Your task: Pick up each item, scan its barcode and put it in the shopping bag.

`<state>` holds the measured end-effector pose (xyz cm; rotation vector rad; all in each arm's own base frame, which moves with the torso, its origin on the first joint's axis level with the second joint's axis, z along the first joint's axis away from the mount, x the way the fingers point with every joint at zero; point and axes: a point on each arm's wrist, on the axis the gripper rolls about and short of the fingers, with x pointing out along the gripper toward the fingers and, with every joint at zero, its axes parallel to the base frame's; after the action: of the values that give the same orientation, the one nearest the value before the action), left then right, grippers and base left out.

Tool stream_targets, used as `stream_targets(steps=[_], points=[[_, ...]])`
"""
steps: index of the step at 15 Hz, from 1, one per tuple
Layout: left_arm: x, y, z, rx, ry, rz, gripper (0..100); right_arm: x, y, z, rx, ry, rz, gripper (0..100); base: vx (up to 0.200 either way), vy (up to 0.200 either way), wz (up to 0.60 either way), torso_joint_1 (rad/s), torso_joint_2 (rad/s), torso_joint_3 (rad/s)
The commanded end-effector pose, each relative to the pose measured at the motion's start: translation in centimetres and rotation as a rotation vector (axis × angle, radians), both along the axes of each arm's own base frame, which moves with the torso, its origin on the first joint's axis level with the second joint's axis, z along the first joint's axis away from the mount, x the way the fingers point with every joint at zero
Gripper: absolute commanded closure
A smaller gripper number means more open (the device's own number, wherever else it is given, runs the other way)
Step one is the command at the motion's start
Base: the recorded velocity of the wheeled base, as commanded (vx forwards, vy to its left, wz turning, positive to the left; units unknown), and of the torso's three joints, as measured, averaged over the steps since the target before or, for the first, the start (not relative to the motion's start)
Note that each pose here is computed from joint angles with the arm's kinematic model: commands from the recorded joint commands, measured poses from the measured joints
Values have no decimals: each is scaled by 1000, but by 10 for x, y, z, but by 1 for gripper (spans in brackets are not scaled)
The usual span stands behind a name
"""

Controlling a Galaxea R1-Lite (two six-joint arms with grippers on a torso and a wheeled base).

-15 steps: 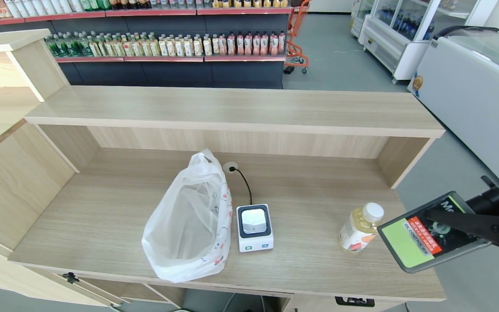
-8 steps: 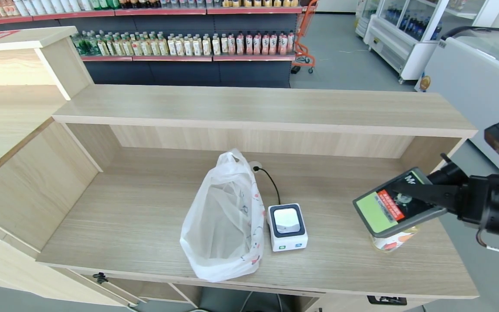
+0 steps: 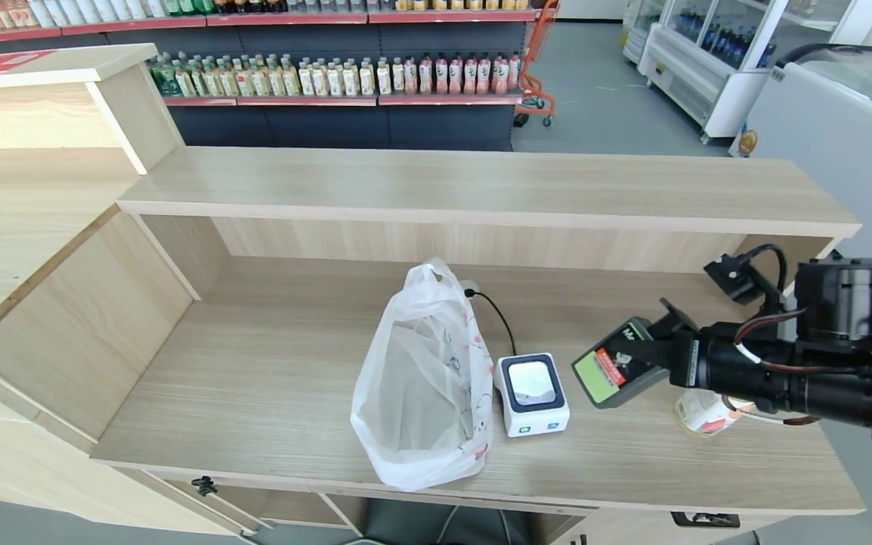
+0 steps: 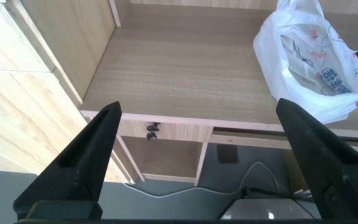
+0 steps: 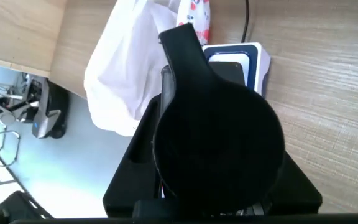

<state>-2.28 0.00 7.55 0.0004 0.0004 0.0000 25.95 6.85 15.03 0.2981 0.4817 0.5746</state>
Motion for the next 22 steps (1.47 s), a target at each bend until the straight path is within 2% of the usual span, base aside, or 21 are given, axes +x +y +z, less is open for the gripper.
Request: stream_targets(steps=[1, 7, 14, 22], points=[[0, 0, 0, 0, 1, -2, 0, 21, 4, -34, -29, 77, -9, 100, 0, 0, 0, 0, 0, 0], [0, 0, 0, 0, 0, 0, 0, 42, 12, -50, -34, 88, -6, 100, 0, 0, 0, 0, 0, 0], [0, 0, 0, 0, 0, 0, 0, 61, 28, -47, -32, 49, 26, 100, 0, 0, 0, 0, 0, 0], [0, 0, 0, 0, 1, 0, 0, 78, 42, -58, -40, 48, 53, 100, 0, 0, 0, 0, 0, 0]])
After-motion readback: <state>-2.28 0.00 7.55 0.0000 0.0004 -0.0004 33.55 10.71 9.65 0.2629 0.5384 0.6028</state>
